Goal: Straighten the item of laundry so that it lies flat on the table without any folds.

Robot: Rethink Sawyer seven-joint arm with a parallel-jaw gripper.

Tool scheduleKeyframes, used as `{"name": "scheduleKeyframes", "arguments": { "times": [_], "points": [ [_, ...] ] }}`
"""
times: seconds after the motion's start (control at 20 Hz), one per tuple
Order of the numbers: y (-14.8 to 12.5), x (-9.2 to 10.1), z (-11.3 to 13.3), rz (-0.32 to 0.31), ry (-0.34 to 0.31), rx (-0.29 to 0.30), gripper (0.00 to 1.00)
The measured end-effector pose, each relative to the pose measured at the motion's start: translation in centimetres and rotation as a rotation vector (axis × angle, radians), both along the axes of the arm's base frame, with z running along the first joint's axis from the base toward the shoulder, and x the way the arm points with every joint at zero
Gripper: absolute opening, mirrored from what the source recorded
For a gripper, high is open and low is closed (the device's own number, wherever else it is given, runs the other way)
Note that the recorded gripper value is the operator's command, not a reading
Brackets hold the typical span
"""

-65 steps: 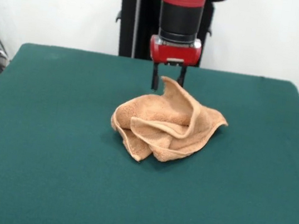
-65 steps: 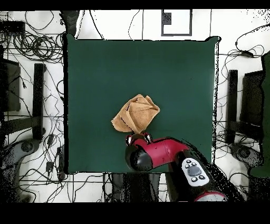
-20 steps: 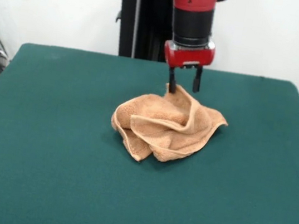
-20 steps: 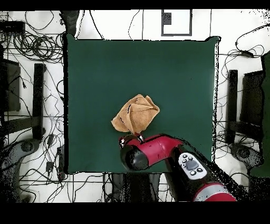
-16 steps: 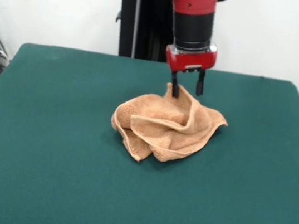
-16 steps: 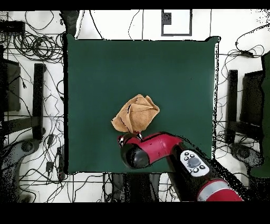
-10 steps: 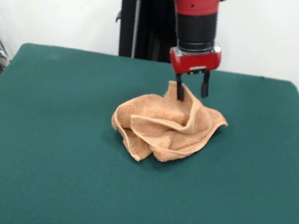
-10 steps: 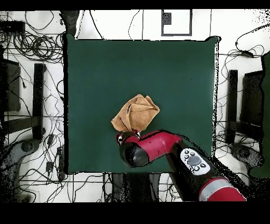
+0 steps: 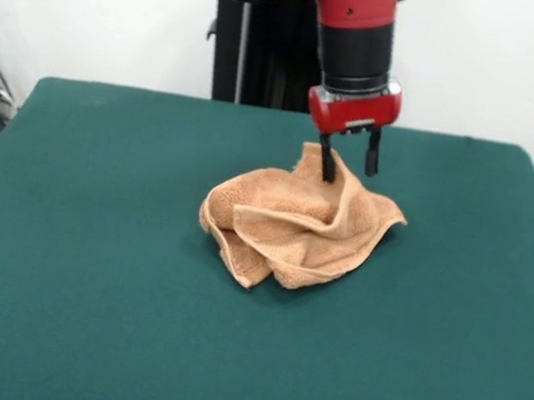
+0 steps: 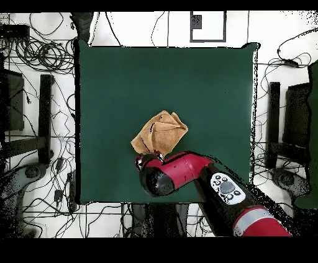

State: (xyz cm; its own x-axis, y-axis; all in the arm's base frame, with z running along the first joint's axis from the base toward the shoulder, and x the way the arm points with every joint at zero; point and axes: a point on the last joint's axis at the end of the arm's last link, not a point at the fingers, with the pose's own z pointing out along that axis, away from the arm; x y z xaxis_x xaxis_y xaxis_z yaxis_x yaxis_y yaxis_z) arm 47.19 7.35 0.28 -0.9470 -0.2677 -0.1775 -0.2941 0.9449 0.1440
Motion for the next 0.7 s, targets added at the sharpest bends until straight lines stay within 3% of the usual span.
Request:
{"name": "scheduleKeyframes", "arguments": {
  "times": [0.35,0.7],
  "points": [
    [-0.37,0.13,0.39,0.023,-0.006,-0.022,1.00],
    [-0.84,0.07,0.81,0.035,0.040,-0.070,1.00]
  ]
}}
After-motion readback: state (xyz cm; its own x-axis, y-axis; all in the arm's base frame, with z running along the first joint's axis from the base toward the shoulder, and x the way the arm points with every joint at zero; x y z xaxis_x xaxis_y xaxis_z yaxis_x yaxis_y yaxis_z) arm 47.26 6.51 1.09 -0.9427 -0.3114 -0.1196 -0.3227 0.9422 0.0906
